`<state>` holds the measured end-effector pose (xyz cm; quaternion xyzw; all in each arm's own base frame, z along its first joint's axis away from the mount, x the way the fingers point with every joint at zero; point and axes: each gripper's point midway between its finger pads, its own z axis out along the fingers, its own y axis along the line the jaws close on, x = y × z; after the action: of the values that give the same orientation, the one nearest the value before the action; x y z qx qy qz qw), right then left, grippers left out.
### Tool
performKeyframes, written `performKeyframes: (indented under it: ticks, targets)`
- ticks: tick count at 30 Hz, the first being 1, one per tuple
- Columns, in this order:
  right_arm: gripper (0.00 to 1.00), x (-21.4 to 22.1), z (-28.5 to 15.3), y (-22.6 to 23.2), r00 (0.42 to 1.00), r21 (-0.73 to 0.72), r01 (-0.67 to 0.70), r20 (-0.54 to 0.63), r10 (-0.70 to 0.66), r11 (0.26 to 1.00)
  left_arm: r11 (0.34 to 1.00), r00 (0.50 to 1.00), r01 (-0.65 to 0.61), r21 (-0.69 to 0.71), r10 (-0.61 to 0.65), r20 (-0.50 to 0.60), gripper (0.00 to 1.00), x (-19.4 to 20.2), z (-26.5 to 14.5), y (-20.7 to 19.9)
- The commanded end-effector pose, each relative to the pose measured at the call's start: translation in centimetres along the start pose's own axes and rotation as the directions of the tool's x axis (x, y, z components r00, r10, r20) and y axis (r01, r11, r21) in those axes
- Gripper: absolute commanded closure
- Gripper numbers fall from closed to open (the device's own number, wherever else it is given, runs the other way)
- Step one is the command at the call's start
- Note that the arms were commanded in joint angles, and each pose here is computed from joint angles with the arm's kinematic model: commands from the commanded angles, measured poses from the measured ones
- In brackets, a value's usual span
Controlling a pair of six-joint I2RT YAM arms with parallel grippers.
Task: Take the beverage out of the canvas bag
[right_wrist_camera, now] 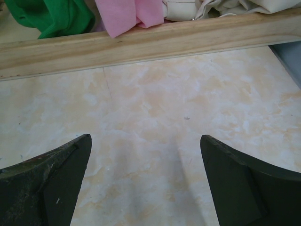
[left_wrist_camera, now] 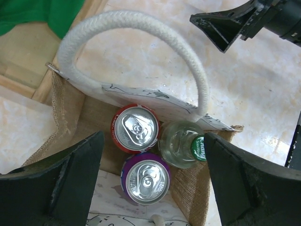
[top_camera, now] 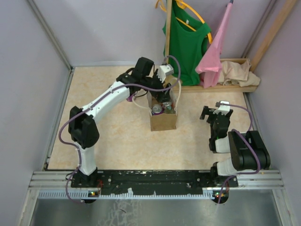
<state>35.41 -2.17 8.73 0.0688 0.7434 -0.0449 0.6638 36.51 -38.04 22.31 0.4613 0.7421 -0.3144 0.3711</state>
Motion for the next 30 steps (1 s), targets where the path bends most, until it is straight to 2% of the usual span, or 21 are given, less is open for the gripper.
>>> performKeyframes:
  ticks: [1,13,24,30]
  targets:
    - [0.01,-2.1,0.6,0.1,0.997,0.001,-0.014,0.070,0.014,1.000,0.999,0.998,0.043,-0.012,-0.044,-0.037,0.07,1.5,1.7,0.9]
    - [0.01,-2.1,0.6,0.1,0.997,0.002,-0.014,0.070,0.014,1.000,0.997,0.992,0.057,-0.060,-0.064,-0.113,0.02,4.2,4.5,3.1]
    - [0.01,-2.1,0.6,0.0,0.997,0.003,-0.015,0.069,0.015,1.000,0.994,0.974,0.086,-0.064,-0.097,-0.204,0.01,6.5,4.8,3.2]
    - [0.01,-2.1,0.6,0.1,0.997,0.000,-0.015,0.070,0.015,1.000,0.995,0.972,0.098,-0.036,-0.103,-0.211,0.01,7.0,5.2,2.8]
